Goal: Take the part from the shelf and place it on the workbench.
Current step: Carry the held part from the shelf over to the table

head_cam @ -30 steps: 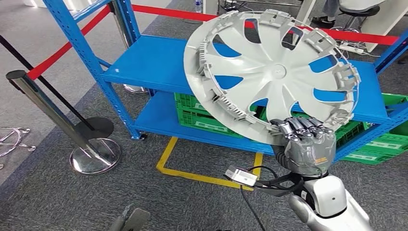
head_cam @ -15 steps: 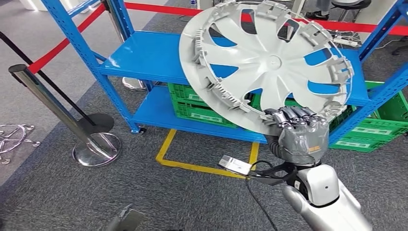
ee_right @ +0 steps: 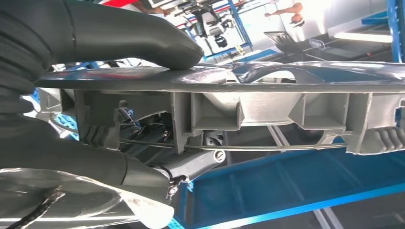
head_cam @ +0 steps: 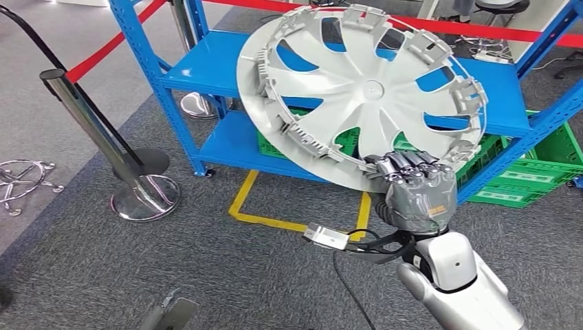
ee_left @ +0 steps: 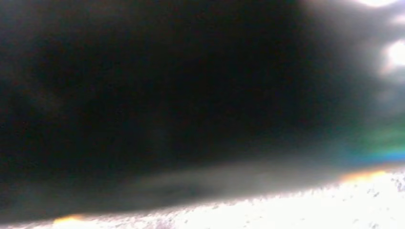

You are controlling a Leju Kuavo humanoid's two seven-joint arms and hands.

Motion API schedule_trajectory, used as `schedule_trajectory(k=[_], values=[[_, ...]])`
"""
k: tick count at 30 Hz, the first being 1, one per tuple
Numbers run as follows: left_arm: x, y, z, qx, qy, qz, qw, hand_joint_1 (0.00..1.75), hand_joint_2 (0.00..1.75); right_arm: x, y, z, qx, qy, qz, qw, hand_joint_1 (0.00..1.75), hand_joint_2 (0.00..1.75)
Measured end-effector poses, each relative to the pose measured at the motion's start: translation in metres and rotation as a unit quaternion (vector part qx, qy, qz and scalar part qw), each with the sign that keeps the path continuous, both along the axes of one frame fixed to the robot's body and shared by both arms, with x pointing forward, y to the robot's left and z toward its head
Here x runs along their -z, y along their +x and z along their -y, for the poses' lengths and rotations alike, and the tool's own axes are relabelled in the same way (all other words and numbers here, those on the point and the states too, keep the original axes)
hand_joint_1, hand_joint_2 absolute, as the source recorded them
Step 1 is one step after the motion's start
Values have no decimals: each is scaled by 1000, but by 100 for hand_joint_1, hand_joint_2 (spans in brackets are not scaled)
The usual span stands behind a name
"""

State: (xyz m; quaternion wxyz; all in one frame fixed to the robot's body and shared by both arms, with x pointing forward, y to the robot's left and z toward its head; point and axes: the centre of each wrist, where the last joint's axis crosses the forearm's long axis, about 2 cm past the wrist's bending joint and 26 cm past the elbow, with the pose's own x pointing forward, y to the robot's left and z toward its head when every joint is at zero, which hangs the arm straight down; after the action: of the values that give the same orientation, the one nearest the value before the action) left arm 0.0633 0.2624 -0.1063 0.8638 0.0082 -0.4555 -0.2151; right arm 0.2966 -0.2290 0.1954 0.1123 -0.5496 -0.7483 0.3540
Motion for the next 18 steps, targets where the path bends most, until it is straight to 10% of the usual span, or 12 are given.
schedule_trajectory(k=[18], values=[[0, -1, 2, 6, -1, -9, 1000, 0, 0, -1, 6, -2, 5, 1, 0, 1000, 175, 175]])
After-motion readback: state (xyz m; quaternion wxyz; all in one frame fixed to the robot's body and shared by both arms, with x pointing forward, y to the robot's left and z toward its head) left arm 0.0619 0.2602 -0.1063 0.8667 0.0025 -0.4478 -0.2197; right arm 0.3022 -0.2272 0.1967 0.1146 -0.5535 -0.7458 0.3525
